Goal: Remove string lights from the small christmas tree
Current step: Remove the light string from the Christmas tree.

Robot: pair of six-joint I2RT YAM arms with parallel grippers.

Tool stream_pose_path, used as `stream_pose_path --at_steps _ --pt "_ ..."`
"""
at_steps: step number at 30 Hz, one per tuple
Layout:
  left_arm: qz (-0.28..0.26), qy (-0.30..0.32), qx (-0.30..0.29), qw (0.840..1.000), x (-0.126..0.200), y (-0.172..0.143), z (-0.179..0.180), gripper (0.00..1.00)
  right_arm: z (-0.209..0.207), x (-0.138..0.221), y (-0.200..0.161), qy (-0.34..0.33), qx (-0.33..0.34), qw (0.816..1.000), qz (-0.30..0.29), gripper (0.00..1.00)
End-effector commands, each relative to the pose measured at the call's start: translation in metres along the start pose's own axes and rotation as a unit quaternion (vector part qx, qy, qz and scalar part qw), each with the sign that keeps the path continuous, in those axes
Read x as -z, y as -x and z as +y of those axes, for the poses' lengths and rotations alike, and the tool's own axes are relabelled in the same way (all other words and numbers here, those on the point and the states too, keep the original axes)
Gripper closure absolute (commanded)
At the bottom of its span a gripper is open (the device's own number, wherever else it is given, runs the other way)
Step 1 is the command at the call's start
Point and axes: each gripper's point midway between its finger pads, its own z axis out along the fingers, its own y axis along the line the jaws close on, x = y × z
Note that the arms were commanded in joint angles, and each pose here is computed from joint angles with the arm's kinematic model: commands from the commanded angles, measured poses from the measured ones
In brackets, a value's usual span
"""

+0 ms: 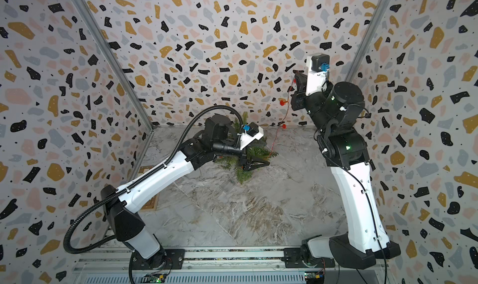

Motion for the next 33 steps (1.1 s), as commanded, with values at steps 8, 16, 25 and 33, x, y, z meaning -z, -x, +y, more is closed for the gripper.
stream_pose_path --at_steps 8,16,25,33 --pt "0.004 0.080 -0.016 0.997 -0.020 0.001 0.035 0.09 0.010 0.030 0.036 0.032 -0.024 0.998 -0.055 1.00" --pt "0.013 0.049 -0.009 0.999 -0.036 -0.007 0.031 0.13 0.015 0.037 0.049 0.049 -0.025 0.996 -0.072 1.00" --pt "0.029 0.048 -0.011 0.998 -0.051 -0.012 0.033 0.23 0.016 0.042 0.052 0.050 -0.023 0.996 -0.075 1.00" --pt "0.029 0.071 -0.024 0.997 -0.044 -0.003 0.029 0.47 0.017 0.042 0.048 0.053 -0.026 0.995 -0.075 1.00"
